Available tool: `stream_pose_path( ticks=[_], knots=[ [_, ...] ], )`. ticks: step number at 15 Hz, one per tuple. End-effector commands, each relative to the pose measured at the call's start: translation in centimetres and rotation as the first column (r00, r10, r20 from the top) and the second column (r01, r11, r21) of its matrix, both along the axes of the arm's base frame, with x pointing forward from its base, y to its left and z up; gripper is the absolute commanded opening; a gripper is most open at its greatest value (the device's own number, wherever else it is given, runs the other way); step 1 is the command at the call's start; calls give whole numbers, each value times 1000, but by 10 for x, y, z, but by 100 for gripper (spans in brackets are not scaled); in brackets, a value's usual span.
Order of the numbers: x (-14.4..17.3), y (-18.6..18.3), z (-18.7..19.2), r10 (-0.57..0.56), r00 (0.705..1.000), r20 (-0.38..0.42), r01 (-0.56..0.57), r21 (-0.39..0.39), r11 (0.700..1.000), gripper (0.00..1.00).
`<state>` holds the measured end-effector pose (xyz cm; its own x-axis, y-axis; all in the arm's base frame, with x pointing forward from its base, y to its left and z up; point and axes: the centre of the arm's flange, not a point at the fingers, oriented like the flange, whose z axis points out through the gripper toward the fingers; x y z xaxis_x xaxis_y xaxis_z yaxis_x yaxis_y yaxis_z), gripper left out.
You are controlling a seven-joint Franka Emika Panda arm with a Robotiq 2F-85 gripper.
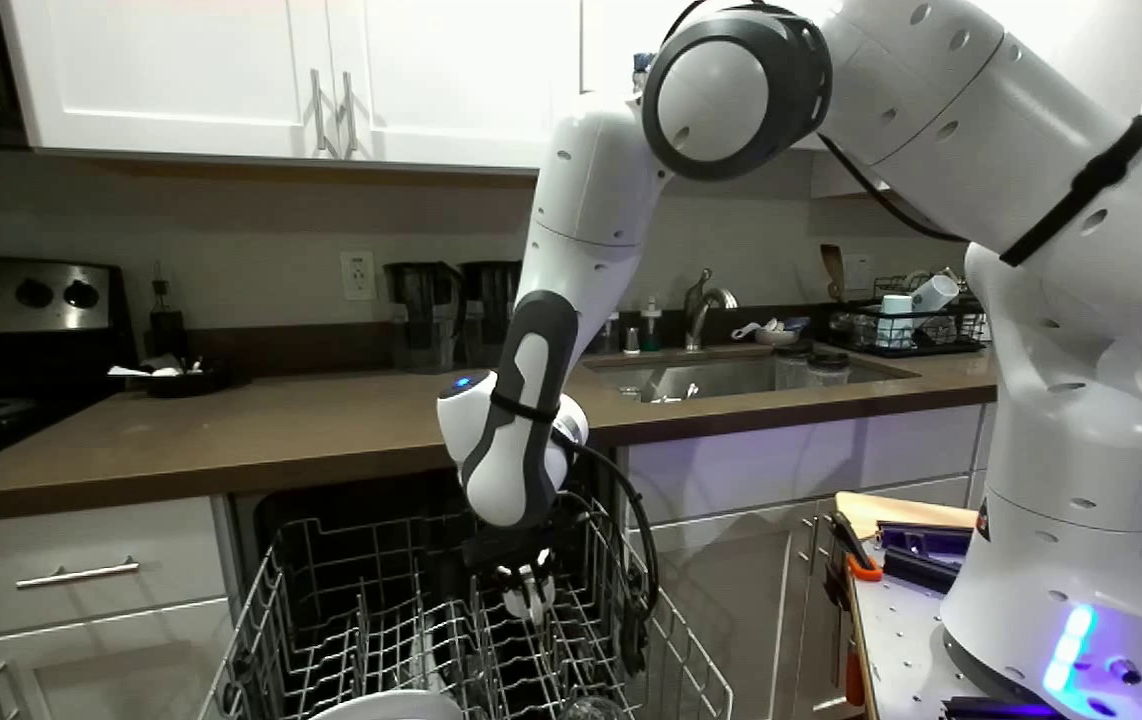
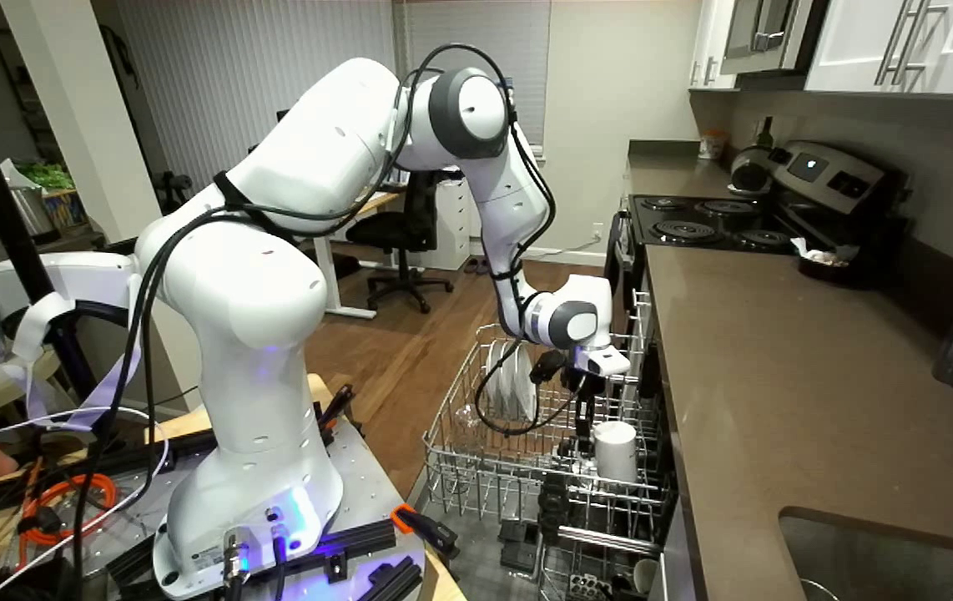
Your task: Move the cups to the back left corner of the dishwater
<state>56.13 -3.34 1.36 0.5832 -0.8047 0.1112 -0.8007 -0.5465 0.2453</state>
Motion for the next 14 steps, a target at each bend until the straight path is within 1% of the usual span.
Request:
stream_pose_path(
  ticks=[1,11,14],
  knots=[
    [-4,2,27,-10,1000,5,10,-21,1000,10],
    [-7,12,41,8,1000,-4,-8,-14,1000,10],
    [-10,20,49,25,1000,-11,-25,3,1000,10]
  ],
)
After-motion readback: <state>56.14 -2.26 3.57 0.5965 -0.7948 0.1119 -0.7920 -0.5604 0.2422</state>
